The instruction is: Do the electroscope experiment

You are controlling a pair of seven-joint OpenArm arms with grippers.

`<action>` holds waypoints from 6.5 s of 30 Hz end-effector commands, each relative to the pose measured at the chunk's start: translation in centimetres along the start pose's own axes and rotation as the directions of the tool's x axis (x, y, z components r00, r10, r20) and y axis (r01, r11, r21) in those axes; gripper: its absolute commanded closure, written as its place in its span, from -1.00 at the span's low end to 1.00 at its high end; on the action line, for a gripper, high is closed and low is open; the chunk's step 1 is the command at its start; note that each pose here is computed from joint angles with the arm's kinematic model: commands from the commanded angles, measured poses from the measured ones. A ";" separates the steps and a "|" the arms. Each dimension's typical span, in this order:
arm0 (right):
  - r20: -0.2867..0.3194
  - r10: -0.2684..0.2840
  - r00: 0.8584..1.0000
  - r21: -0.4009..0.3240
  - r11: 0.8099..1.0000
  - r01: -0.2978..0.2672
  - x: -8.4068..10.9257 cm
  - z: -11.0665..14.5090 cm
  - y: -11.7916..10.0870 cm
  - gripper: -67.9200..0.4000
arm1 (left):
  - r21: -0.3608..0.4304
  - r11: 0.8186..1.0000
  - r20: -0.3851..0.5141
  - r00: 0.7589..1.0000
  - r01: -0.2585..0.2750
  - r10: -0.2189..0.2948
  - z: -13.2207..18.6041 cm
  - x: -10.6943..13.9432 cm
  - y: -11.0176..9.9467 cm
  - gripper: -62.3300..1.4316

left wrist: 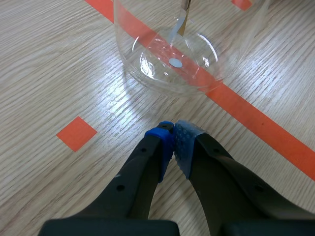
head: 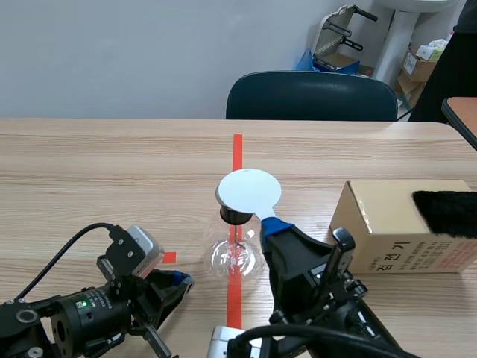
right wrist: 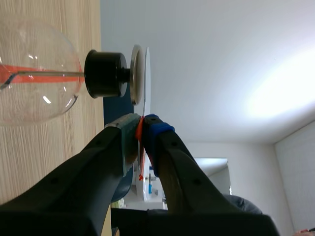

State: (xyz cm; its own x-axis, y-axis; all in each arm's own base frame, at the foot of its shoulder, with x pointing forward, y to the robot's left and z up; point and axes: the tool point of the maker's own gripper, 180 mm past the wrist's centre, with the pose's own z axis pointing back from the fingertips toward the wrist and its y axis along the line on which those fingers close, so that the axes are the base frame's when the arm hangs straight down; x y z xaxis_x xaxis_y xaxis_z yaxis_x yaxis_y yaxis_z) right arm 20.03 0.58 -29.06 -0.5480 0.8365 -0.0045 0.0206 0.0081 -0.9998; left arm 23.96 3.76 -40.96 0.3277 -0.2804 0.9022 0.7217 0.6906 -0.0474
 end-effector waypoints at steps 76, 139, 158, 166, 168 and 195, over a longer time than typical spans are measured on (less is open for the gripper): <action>-0.465 0.010 0.885 -0.031 0.999 -0.028 -9.1 1.5 -1.1 0.96 | -0.002 1.000 0.025 1.000 -0.004 0.004 0.1 0.5 -0.3 0.87; -0.453 0.004 0.892 -0.041 0.999 -0.025 -8.8 1.5 -1.2 0.96 | -0.001 1.000 0.033 0.999 -0.001 0.001 0.3 0.6 -0.1 0.87; -0.365 -0.005 0.931 -0.101 0.994 -0.034 -11.5 5.6 -2.0 0.96 | -0.090 0.994 0.184 0.982 0.060 -0.042 4.6 7.2 -0.6 -0.20; -0.368 -0.012 0.930 -0.097 0.995 -0.026 -12.4 5.7 -1.0 0.96 | -0.123 0.987 0.202 0.976 0.105 -0.079 6.9 9.4 -1.0 -0.56; -0.376 -0.011 0.927 -0.095 0.995 -0.027 -12.8 5.7 -0.8 0.96 | -0.131 0.985 0.204 0.975 0.117 -0.088 7.5 9.9 -1.2 -0.56; -0.470 0.030 0.882 0.084 0.996 0.010 -15.4 5.3 3.7 0.96 | -0.202 0.968 0.193 0.975 0.146 -0.107 14.5 14.4 -1.4 -0.56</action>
State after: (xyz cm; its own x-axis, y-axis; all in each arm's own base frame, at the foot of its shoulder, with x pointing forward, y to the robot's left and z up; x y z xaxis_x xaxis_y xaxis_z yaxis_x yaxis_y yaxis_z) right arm 23.59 -15.18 -33.30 -0.0885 0.9959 -0.0198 -0.0771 -0.0267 -0.9967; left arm 18.77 8.89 -22.23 0.1367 -0.2448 0.9599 0.8648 0.5020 0.0048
